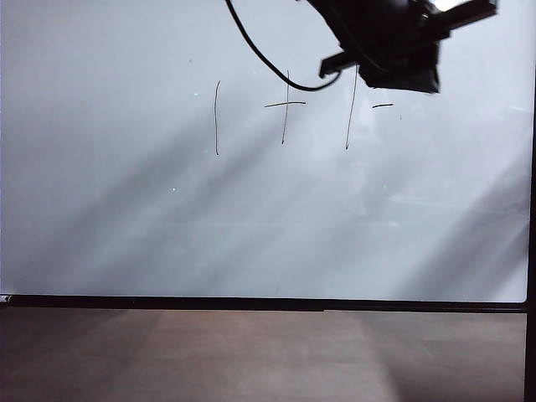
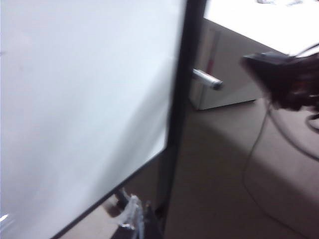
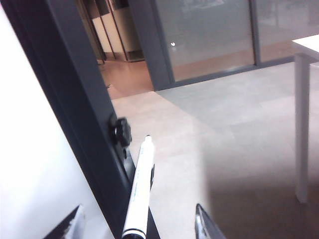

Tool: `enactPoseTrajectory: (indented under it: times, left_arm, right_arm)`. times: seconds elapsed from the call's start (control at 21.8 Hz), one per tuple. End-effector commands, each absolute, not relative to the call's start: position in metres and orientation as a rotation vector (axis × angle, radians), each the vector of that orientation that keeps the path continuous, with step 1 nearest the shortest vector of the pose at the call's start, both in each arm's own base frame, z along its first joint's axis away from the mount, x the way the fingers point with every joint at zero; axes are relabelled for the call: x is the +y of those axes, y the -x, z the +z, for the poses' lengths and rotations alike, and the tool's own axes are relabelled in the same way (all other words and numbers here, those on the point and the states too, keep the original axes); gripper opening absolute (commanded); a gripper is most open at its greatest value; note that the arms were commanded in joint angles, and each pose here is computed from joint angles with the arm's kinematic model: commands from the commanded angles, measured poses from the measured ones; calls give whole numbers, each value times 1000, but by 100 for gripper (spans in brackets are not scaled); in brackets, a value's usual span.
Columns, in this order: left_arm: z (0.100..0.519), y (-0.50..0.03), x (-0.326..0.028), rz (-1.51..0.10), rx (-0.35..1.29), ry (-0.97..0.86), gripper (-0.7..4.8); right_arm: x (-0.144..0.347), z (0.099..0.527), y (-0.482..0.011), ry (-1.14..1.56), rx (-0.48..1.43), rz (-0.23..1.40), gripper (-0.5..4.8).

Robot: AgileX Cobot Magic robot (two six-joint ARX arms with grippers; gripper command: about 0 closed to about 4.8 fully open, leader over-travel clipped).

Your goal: Reach to the right to find the marker pen, pick it up, and write the answer to the math problem on the whiteboard.

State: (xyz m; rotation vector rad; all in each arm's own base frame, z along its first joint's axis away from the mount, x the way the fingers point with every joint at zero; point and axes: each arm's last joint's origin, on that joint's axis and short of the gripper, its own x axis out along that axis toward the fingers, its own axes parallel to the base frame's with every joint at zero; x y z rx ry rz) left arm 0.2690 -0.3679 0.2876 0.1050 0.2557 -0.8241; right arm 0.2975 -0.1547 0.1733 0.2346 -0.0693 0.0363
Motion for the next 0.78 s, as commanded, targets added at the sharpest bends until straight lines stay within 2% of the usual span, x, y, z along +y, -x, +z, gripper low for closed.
enactPoseTrajectory:
  times: [0.05,0.5,0.78]
  left_arm:
    - [283,-264,-376,-847,250,-108,-4]
    - [290,-260,-380,-862,182,-69,-4]
    - [290,-260,-380,-861,176,-65,-4]
  right_arm:
    - [-153,174,-301,-180,-140,71,276]
    - [-161,168,-342,-112,-108,224,274]
    - [-162,156,-355,-133,-72,227,274]
